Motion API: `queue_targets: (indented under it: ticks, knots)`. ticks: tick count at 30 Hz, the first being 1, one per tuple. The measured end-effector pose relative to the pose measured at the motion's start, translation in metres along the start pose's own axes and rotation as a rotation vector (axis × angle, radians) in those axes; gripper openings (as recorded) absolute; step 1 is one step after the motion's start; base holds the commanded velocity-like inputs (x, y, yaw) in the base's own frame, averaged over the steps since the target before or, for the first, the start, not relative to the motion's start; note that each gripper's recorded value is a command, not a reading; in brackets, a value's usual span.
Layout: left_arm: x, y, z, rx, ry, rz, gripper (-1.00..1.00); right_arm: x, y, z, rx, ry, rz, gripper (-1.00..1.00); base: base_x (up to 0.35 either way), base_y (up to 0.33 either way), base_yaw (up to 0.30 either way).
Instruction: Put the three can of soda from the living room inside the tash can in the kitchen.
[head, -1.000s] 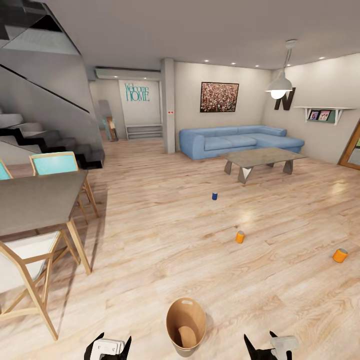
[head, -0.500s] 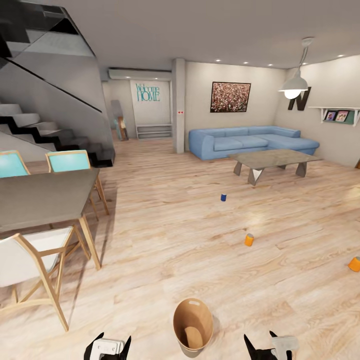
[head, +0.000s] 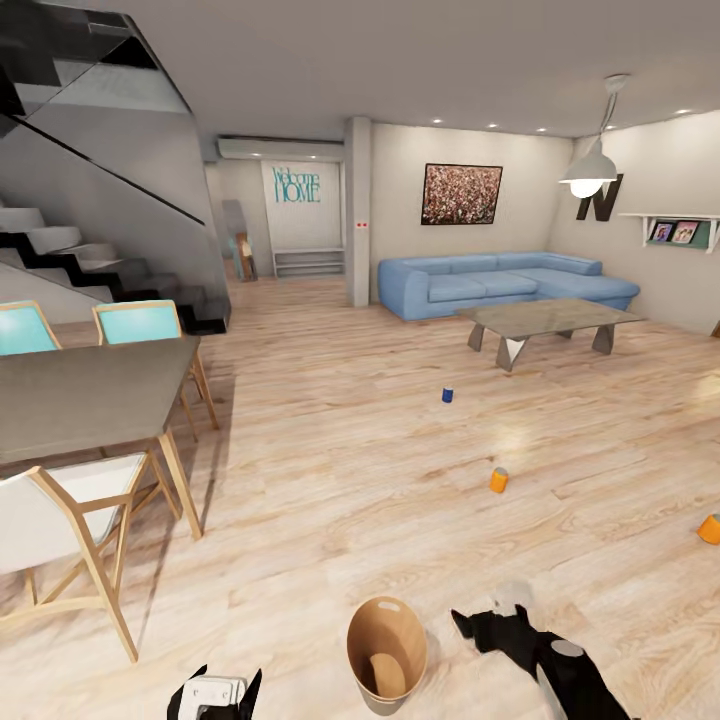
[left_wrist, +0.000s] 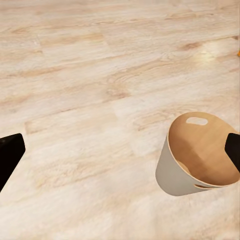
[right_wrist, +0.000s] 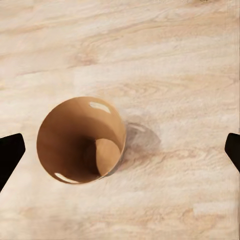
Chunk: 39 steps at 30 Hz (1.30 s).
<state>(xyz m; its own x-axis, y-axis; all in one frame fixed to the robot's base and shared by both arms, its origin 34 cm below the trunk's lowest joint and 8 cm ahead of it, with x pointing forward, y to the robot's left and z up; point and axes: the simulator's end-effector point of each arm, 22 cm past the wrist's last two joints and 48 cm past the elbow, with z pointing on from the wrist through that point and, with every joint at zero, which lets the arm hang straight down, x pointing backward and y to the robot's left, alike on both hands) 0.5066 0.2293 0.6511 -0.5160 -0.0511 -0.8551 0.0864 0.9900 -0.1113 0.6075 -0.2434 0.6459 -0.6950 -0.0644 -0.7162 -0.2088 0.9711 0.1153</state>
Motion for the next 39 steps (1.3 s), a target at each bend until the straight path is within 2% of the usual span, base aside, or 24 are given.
queue_targets:
  ticks: [4,5,6,9,11,14,18,26,39]
  knots:
    - [-0.003,0.000,0.000,0.001,-0.005,0.000,1.00,-0.060,-0.007,0.012,0.001,0.061,0.021,1.00,0.000,0.000,0.000]
    - [-0.005,0.000,0.000,0.001,-0.010,0.000,1.00,-0.083,-0.009,0.014,0.001,0.104,0.038,1.00,0.000,0.000,0.000]
    - [-0.007,-0.001,0.000,0.001,-0.013,0.000,1.00,-0.099,-0.011,0.015,0.001,0.120,0.047,1.00,0.000,0.000,0.000]
    - [-0.010,-0.001,0.000,0.002,-0.020,0.000,1.00,-0.119,-0.014,0.017,0.002,0.165,0.066,1.00,0.000,0.000,0.000]
    - [-0.017,-0.002,0.000,0.003,-0.032,0.000,1.00,-0.158,-0.022,0.025,0.010,0.290,0.118,1.00,0.000,0.000,0.000]
    - [-0.022,-0.002,0.000,0.004,-0.043,0.001,1.00,-0.171,-0.025,0.026,0.016,0.371,0.142,1.00,0.000,0.000,0.000]
    - [-0.026,-0.002,0.003,0.006,-0.063,0.003,1.00,-0.181,-0.031,0.025,0.052,0.449,0.138,1.00,0.000,0.000,0.000]
    - [-0.014,0.000,0.010,0.004,-0.053,0.001,1.00,-0.171,-0.033,0.032,0.062,0.476,0.145,1.00,0.000,0.000,0.000]
    - [0.003,0.003,0.021,0.004,-0.050,0.002,1.00,-0.155,-0.039,0.048,0.071,0.467,0.134,1.00,0.000,0.000,0.000]
